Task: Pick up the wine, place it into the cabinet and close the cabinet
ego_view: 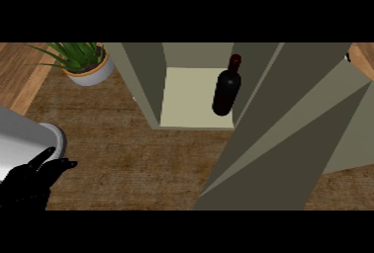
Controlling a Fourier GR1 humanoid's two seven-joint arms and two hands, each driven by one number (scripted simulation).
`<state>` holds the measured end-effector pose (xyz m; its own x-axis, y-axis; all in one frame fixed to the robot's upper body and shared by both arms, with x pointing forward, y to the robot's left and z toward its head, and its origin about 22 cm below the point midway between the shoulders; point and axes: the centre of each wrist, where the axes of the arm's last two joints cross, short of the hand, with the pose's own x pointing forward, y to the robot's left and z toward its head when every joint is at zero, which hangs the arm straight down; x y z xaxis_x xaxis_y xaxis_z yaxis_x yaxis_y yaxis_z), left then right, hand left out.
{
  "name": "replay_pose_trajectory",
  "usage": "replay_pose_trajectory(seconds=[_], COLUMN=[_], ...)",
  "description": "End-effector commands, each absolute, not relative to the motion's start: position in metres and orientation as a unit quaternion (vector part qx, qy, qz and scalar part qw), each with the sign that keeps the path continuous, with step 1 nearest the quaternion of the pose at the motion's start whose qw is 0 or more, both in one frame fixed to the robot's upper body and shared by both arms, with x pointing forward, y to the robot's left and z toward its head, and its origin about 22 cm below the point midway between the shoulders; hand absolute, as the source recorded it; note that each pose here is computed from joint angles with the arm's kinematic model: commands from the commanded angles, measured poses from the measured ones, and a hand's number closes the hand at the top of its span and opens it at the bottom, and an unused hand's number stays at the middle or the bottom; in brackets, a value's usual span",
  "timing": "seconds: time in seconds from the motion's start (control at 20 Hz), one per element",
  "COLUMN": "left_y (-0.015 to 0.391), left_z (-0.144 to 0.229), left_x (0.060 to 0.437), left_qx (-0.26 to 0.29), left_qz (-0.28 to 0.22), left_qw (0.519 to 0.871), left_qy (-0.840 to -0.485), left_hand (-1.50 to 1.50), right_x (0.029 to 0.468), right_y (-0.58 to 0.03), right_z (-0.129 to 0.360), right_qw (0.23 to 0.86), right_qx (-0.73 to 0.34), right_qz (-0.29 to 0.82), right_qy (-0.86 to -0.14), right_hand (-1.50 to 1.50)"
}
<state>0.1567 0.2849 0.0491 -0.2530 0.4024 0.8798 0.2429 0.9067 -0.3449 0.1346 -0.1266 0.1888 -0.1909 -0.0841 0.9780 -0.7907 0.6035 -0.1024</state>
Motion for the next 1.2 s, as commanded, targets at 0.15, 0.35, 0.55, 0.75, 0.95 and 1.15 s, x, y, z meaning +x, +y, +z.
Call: replay_pose_trajectory(seconds=[0.15,0.35,0.55,0.75,0.95,1.15], left_y=[0.336,0.356,0.381,0.393,0.408,0.418], left_z=[0.052,0.042,0.056,0.058,0.058,0.064], left_x=[0.137,0.137,0.134,0.13,0.128,0.129], left_qx=[-0.174,-0.165,-0.17,-0.17,-0.168,-0.177], left_qz=[0.09,0.098,0.081,0.073,0.086,0.078], left_qw=[0.578,0.576,0.576,0.571,0.567,0.567], left_qy=[-0.792,-0.795,-0.795,-0.8,-0.802,-0.801], left_hand=[-1.5,-1.5,-1.5,-1.5,-1.5,-1.5], right_x=[0.105,0.106,0.121,0.131,0.142,0.177], right_y=[-0.082,-0.052,-0.047,-0.043,-0.029,-0.02], right_z=[0.197,0.189,0.2,0.203,0.209,0.229], right_qw=[0.532,0.524,0.518,0.511,0.515,0.522], right_qx=[0.325,0.32,0.296,0.282,0.266,0.232], right_qz=[0.365,0.351,0.314,0.253,0.258,0.225], right_qy=[-0.692,-0.707,-0.738,-0.772,-0.773,-0.789], right_hand=[1.5,1.5,1.5,1.5,1.5,1.5])
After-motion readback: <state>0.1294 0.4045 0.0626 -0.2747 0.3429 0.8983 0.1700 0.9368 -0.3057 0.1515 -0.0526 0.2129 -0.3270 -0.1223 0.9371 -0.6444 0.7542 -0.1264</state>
